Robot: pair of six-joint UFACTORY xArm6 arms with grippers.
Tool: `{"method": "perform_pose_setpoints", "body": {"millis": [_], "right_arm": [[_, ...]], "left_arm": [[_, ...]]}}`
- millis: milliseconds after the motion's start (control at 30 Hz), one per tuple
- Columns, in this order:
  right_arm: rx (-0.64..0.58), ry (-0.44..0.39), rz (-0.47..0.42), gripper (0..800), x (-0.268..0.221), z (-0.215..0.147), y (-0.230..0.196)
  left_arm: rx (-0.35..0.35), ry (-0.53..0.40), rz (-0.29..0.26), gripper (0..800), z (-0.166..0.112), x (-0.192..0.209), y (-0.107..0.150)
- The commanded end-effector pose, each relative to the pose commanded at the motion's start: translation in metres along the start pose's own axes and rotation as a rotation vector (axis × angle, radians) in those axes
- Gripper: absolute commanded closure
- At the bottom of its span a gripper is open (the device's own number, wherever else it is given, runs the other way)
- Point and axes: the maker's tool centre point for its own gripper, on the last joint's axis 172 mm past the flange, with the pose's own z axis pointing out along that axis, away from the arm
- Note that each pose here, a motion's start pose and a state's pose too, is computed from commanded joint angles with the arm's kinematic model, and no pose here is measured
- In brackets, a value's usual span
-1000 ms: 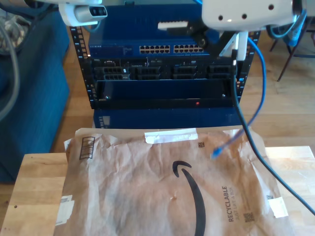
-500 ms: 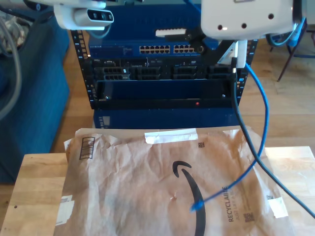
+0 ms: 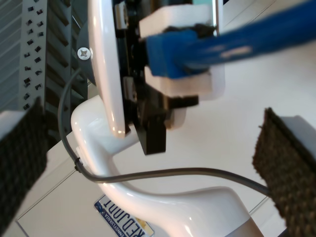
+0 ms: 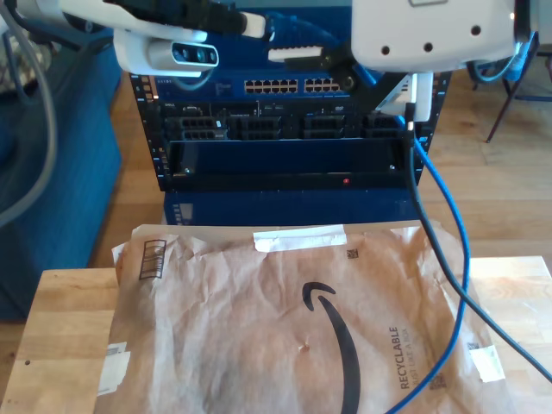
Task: Grab the cable and plug it in
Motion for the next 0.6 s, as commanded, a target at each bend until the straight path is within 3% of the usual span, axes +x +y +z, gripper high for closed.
{"method": "perform_pose_setpoints", "body": {"millis": [600], "right_arm": [[-0.01, 0.006, 0.01, 260, 0.006, 0.0, 0.012]], "left_arm": [[0.0, -0.002, 0.007, 767, 0.0, -0.002, -0.002]]}}
